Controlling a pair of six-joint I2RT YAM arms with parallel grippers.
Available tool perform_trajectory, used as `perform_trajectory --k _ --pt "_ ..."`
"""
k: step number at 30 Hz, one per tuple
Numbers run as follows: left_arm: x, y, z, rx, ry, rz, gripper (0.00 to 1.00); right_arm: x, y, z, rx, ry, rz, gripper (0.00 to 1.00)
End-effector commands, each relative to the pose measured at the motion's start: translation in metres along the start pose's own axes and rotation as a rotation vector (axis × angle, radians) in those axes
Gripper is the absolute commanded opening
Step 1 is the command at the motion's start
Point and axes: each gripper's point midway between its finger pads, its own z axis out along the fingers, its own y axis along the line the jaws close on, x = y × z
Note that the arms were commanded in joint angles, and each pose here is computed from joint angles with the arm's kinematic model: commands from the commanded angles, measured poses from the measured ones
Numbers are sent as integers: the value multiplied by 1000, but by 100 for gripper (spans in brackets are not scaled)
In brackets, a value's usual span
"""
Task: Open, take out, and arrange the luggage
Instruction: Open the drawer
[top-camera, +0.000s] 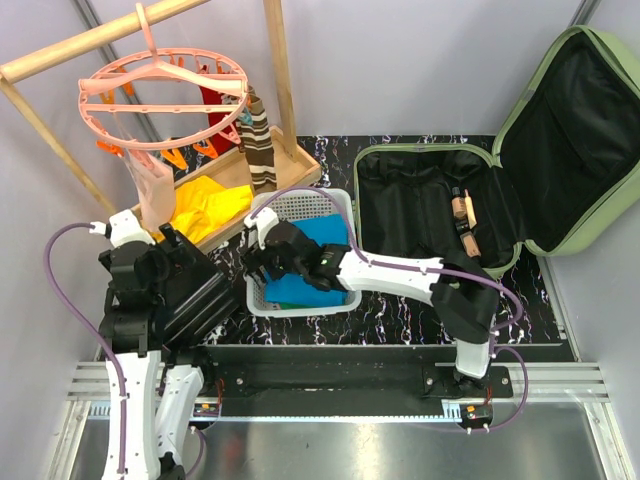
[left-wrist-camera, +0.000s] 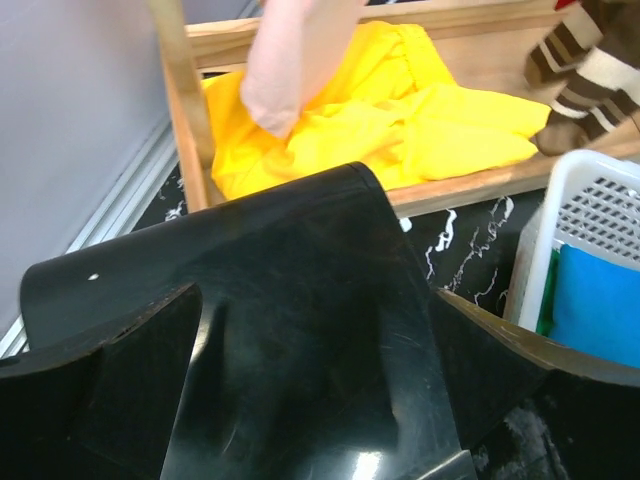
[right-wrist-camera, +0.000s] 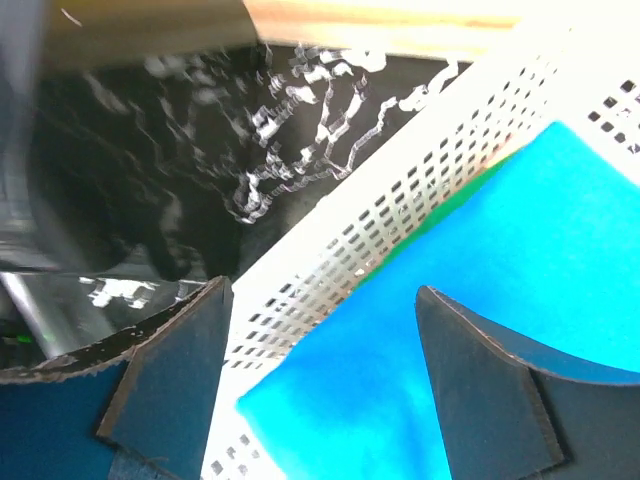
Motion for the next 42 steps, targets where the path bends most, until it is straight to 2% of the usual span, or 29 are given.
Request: perform_trajectory --k 1,4,8,9,14,18,21,22,23,24,28,32,35,42 --pt "-22 -5 -2 -1 -38 -52 99 -49 42 -31 -161 -162 84 82" --pt "-28 -5 7 -15 -34 -55 99 -42 57 -34 -200 -159 57 82" --pt "-49 18 19 -120 -96 -98 99 -34 86 -36 -299 -134 25 82" --pt "-53 33 22 -171 -107 -127 99 -30 90 -33 -307 -124 21 82" --pt "-50 61 36 -199 -85 -278 99 -26 98 -24 -325 -106 -18 82" --pt "-39 89 27 -307 -99 -361 99 -24 95 -18 -307 -86 -49 82" --pt "-26 106 12 -424 -136 -418 99 -27 98 -20 -319 -94 -58 83" --pt "-28 114 1 -478 -186 -441 99 -27 98 -20 -320 -94 -60 83" --pt "-19 117 1 -501 -176 -447 99 -28 98 -20 -324 -95 -64 83" --pt "-15 117 1 -503 -176 -455 99 -27 98 -18 -321 -93 -65 83" --pt "25 102 17 -434 -44 -522 99 -19 92 -6 -283 -79 -84 84" --pt "47 86 20 -359 -1 -576 99 -16 76 13 -210 -65 -85 84" --pt "42 80 14 -337 -13 -579 99 -19 53 24 -131 -61 -72 84" --pt "55 57 20 -240 52 -660 99 -36 3 43 -48 -76 -16 83"
